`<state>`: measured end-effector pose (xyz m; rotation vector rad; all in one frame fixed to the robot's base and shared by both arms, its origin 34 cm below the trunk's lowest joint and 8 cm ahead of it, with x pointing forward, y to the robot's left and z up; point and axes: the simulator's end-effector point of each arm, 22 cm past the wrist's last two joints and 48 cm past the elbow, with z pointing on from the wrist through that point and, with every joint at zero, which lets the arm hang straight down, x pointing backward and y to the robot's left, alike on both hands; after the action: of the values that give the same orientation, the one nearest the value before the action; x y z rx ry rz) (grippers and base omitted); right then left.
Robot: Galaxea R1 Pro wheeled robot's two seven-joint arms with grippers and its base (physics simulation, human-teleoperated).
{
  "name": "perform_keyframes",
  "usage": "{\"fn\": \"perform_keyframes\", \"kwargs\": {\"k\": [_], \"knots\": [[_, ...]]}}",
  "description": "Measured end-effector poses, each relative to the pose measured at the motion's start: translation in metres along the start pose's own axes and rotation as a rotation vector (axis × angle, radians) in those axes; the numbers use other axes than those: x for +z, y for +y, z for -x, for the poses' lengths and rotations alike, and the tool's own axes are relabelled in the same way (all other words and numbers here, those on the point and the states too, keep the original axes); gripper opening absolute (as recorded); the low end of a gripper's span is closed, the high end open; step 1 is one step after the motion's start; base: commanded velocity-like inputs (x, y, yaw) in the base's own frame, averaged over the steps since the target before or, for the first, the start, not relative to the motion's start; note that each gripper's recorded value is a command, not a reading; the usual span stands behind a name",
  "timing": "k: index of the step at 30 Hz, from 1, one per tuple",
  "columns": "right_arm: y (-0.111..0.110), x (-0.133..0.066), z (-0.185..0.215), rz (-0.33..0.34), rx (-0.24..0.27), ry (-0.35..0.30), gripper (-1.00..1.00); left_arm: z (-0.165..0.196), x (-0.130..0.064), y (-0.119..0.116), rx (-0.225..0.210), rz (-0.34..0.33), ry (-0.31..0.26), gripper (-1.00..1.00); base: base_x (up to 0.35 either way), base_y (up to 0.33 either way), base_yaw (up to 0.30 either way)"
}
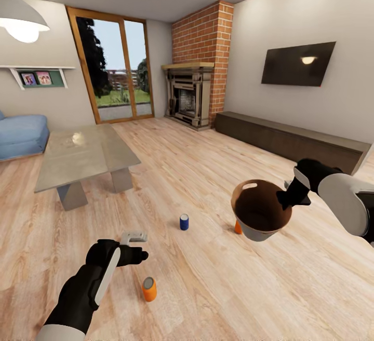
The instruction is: Put the three can of soda from the living room inside the tash can in the kitchen.
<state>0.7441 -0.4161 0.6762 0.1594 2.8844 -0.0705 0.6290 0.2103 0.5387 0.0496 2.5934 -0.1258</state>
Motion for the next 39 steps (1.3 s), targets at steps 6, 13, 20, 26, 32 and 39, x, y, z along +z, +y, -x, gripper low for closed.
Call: {"fn": "perform_keyframes", "kwargs": {"k": [6, 13, 20, 26, 32, 39], "knots": [[-0.007, 0.009, -0.003, -0.019, -0.005, 0.011, -1.00, -0.006, 0.007, 0.000, -0.001, -0.001, 0.009, 1.00, 0.000, 0.000, 0.000], [-0.015, 0.029, -0.012, -0.030, 0.003, 0.020, -1.00, -0.021, 0.023, -0.006, -0.003, -0.012, 0.021, 1.00, 0.000, 0.000, 0.000], [-0.010, 0.016, 0.009, -0.017, 0.007, -0.022, -1.00, -0.029, 0.032, -0.009, -0.008, -0.016, 0.031, 1.00, 0.000, 0.000, 0.000], [-0.017, 0.014, 0.014, -0.059, -0.017, -0.021, -1.00, -0.033, 0.036, -0.010, -0.008, -0.023, 0.041, 1.00, 0.043, 0.000, 0.000], [-0.016, 0.017, 0.016, -0.054, -0.013, -0.017, -1.00, -0.037, 0.040, -0.010, -0.008, -0.027, 0.054, 1.00, 0.268, 0.000, 0.000], [-0.020, 0.024, 0.014, -0.073, -0.023, -0.004, -1.00, -0.042, 0.045, -0.009, -0.008, -0.026, 0.066, 1.00, 0.311, 0.000, 0.000]]}}
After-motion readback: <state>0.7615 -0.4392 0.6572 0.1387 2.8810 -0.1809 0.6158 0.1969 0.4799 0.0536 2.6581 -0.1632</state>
